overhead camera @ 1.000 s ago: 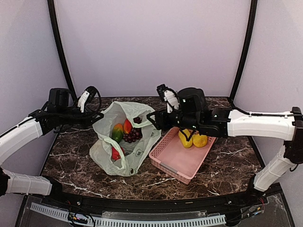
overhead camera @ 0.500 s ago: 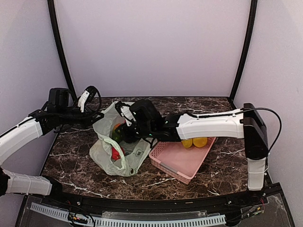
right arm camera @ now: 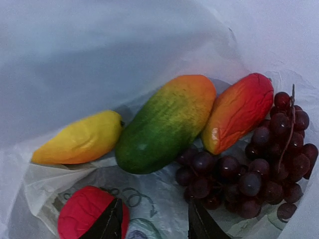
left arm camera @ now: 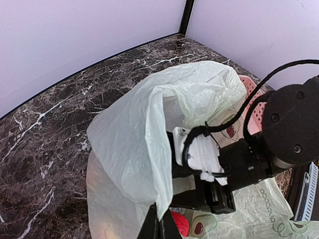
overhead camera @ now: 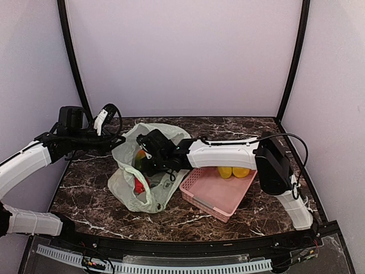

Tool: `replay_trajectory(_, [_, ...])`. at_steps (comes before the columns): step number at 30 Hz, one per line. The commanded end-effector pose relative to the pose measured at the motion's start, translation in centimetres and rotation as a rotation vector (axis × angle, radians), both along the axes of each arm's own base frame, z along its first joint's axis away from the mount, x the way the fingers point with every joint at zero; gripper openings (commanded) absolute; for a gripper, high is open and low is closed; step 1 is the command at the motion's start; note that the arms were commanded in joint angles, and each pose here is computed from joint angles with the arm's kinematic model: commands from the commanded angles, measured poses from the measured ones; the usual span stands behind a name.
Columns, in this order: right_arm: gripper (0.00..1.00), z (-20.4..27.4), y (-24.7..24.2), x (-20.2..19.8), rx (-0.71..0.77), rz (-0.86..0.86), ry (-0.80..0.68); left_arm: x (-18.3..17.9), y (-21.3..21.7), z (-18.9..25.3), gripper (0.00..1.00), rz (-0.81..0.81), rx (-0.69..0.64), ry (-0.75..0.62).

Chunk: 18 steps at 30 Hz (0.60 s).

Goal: Untie the knot of the plastic bag and take out the fruit
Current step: Reach into the gripper in the takeout bag, then pick up the fake fruit from the takeout bag.

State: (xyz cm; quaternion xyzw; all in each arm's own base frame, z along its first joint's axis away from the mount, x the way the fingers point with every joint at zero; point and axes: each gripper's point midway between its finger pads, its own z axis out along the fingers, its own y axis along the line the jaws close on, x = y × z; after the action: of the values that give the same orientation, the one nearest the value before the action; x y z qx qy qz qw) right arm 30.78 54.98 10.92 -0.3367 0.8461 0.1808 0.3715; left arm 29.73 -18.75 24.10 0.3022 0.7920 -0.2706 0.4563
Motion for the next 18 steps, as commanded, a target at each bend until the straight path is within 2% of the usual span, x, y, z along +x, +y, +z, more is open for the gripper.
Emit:
replay_trajectory(1, [0.45, -0.6, -2.8, 3.6, -0.012, -0.153, 0.027, -0.5, 0.0, 0.1, 0.01, -0.016, -0.008, -0.008])
replay_trajectory(6, [0.55, -0.8, -4.3, 5.5, -0.032, -0.216, 0.000, -0.5, -0.1, 0.0, 0.01, -0.017, -0.008, -0.006])
replay_trajectory(18, [0.65, -3.3, -5.4, 8.0, -0.052, -0.278, 0.020, -0.4, -0.2, -0.2, 0.01, -0.022, -0.008, 0.002])
